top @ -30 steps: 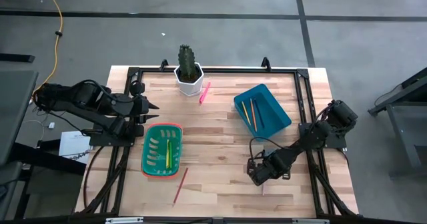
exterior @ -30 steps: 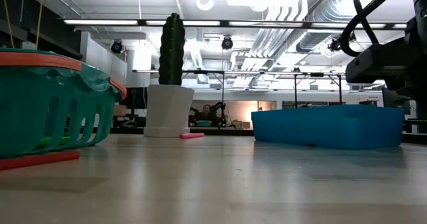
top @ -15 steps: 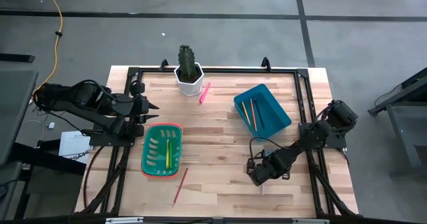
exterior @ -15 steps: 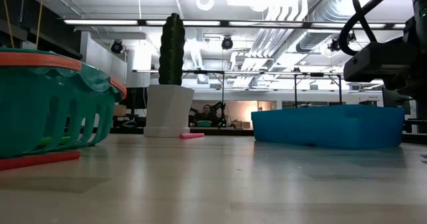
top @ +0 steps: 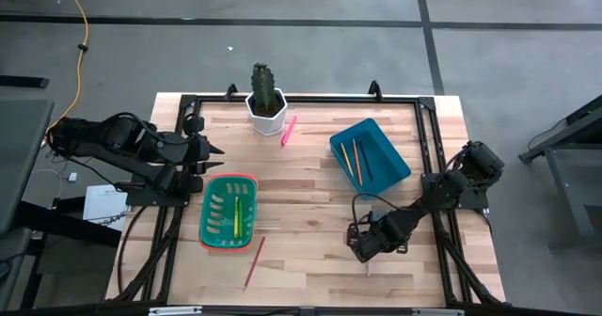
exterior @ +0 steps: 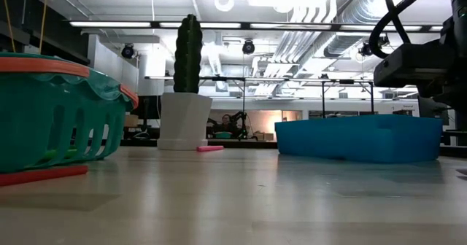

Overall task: Sort pens & pencils
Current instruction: Put the light pink pen into the green basket

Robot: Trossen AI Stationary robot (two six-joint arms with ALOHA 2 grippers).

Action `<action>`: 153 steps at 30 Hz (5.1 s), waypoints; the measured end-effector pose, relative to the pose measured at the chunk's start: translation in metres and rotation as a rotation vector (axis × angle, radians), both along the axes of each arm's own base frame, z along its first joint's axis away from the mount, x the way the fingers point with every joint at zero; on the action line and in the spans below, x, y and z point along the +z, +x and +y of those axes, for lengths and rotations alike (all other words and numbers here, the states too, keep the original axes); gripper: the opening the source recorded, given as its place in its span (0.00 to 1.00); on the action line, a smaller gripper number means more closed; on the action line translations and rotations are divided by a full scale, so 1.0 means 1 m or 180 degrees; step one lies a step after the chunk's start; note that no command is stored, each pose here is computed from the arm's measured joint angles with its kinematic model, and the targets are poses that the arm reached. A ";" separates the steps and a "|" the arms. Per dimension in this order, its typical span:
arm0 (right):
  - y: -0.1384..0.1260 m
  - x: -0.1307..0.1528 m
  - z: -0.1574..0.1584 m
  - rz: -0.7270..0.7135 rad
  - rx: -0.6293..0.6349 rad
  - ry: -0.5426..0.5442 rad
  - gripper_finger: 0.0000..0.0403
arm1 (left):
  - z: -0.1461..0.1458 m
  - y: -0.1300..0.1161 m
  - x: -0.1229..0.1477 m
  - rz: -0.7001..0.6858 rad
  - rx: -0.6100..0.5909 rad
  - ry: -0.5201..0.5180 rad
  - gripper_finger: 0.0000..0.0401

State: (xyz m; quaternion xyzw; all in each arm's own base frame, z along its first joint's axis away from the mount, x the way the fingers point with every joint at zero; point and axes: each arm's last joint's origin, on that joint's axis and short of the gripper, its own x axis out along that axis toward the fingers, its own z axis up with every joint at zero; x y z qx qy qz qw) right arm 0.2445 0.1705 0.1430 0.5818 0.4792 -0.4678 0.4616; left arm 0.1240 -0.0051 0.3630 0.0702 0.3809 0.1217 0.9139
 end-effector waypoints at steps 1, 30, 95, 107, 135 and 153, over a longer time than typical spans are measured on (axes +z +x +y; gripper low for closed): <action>0.000 0.000 0.000 0.0006 -0.0002 0.0008 0.08 | 0.000 0.000 0.000 -0.0001 0.0000 0.0000 0.28; -0.002 0.000 -0.001 0.0184 0.0009 0.0145 0.15 | 0.000 0.000 0.000 -0.0001 0.0001 -0.0001 0.28; 0.003 -0.004 -0.011 0.0111 -0.0076 0.0082 0.15 | 0.000 0.000 0.000 -0.0001 -0.0001 -0.0002 0.28; 0.003 -0.004 -0.012 0.0115 -0.0051 0.0073 0.06 | 0.000 0.000 0.000 0.0000 -0.0001 -0.0001 0.28; 0.018 0.007 -0.010 -0.0350 -0.0060 -0.0183 0.02 | 0.000 0.001 0.001 -0.0041 -0.0011 0.0004 0.28; 0.089 0.082 -0.046 -0.1488 0.0396 -0.1122 0.02 | -0.001 -0.005 0.034 -0.0506 -0.0172 -0.0120 0.28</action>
